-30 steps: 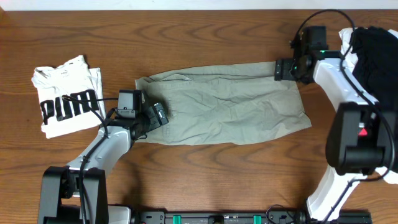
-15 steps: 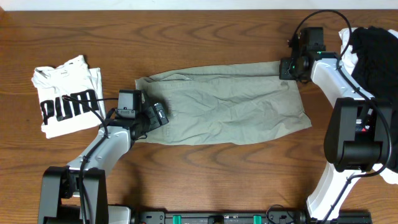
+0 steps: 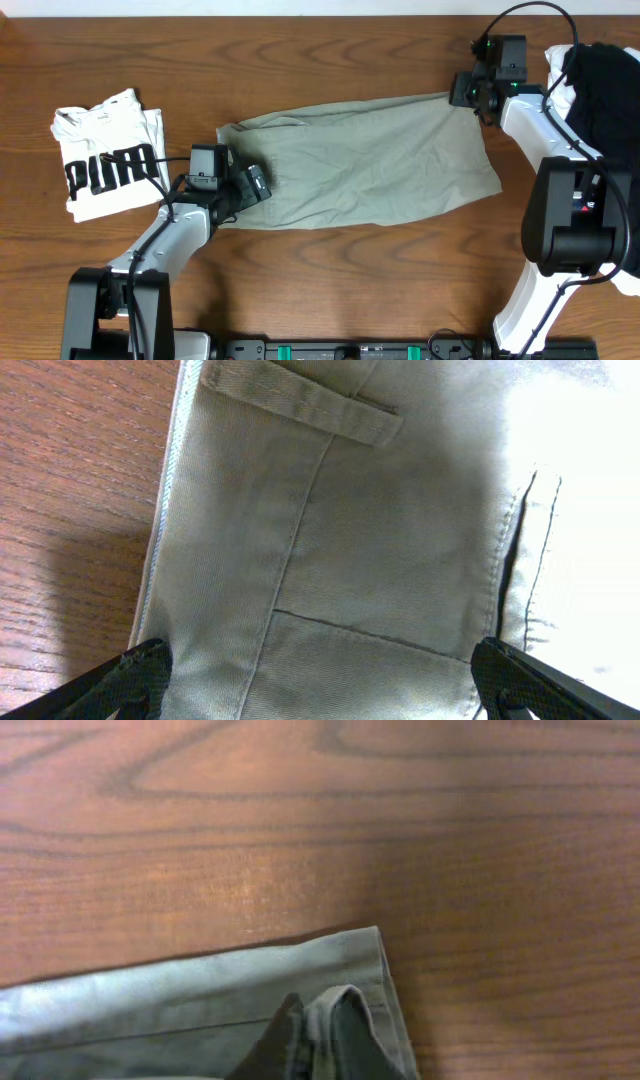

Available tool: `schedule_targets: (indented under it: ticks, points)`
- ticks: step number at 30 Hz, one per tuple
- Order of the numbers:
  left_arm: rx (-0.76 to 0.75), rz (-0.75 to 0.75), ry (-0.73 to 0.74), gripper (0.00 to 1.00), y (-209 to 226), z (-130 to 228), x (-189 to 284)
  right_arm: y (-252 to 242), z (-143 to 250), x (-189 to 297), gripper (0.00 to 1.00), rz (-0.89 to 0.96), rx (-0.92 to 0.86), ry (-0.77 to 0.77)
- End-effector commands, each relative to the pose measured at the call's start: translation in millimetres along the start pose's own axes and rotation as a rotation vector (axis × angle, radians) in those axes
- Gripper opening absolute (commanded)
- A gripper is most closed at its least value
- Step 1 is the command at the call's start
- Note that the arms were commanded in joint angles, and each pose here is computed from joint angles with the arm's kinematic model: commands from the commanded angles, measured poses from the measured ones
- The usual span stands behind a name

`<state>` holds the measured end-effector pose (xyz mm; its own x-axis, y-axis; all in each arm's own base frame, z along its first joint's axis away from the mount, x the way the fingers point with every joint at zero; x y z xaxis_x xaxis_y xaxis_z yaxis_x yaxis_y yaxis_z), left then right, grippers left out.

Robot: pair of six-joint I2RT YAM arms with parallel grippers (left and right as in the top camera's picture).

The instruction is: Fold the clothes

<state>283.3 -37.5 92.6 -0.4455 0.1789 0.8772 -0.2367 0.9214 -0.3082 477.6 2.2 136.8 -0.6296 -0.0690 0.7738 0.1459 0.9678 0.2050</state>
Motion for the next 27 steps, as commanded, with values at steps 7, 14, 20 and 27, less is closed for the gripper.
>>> schedule_targets:
  ticks: [7,14,20,27]
  points:
    - [-0.005,0.022,-0.054,0.98,-1,-5,-1,-10,-2,3,0.42,0.038,-0.036,0.001]
    - [-0.035,0.115,-0.252,0.98,-18,-31,29,-4,-8,50,0.43,0.01,0.014,0.035]
    - [-0.061,0.166,-0.34,0.98,-29,-37,57,0,17,70,0.44,0.002,0.059,0.205]
    - [-0.082,0.139,-0.285,0.98,-26,-33,35,0,60,41,0.44,0.006,0.058,0.404]
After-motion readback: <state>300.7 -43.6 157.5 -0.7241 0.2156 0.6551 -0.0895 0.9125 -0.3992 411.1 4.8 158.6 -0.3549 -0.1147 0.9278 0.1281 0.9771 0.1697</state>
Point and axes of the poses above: each gripper's point midway between its finger pads, its own x axis back along the fingers, its own y axis along the line the jaws close on, z = x × y, the point moved 9 cm from there along x, back along the fingers, and after that the axes turned 4 degrees about -x, right-handed, at the moved point
